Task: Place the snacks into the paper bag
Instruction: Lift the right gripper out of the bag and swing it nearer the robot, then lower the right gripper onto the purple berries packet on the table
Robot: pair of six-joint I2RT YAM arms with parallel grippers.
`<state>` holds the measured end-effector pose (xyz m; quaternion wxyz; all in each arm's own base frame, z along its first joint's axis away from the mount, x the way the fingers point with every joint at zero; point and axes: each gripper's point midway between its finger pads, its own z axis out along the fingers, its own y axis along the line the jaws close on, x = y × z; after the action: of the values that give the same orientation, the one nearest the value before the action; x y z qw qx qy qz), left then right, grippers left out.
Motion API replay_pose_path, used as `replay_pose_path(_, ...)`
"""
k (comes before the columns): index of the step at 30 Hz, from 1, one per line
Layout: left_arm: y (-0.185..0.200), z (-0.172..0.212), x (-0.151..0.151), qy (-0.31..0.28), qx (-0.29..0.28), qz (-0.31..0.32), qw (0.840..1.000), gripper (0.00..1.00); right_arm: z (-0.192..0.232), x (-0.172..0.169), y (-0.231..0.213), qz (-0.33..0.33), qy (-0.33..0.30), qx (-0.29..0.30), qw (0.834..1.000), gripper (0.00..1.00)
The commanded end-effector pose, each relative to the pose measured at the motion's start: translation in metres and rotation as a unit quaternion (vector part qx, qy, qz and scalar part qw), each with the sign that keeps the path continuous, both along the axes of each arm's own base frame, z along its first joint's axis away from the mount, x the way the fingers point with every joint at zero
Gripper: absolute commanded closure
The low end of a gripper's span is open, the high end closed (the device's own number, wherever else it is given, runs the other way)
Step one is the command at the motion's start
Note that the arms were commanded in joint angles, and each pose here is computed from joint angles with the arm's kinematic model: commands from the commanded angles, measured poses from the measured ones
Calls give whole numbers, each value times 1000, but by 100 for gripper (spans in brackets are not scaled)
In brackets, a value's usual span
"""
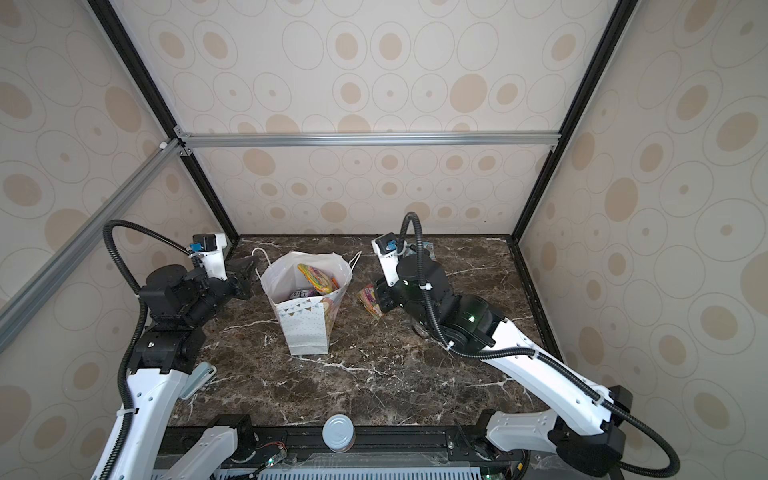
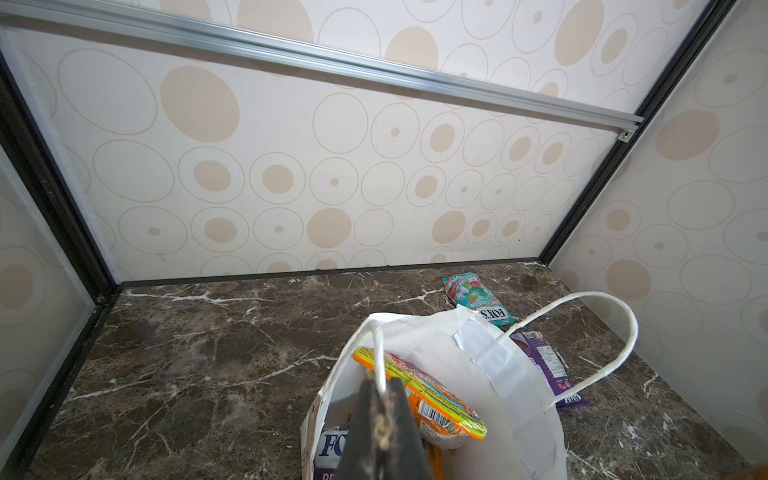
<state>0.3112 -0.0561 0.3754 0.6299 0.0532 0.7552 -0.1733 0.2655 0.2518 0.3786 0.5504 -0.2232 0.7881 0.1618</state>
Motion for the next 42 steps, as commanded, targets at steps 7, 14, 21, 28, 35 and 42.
replay_pose_path(7, 4, 18, 6, -38, 3, 9, 999, 100, -60, -16, -89, -123, 64, 58, 989, 60)
replay_pose_path(14, 9, 18, 5, -42, 9, 23, 999, 100, -118, -21, -140, -226, 102, 135, 959, 56)
replay_pose_path(21, 12, 20, 3, -46, 11, 31, 998, 100, -159, -11, -143, -244, 167, 155, 943, 53)
replay_pose_path(28, 13, 16, 7, -42, 11, 35, 998, 100, -195, 7, -144, -264, 208, 199, 920, 48)
replay_pose_path(35, 11, 14, 8, -37, 11, 28, 999, 100, -214, 23, -158, -292, 210, 282, 890, 47)
replay_pose_path(42, 8, 8, 14, -22, 7, 19, 1000, 100, -228, 26, -167, -309, 212, 278, 885, 44)
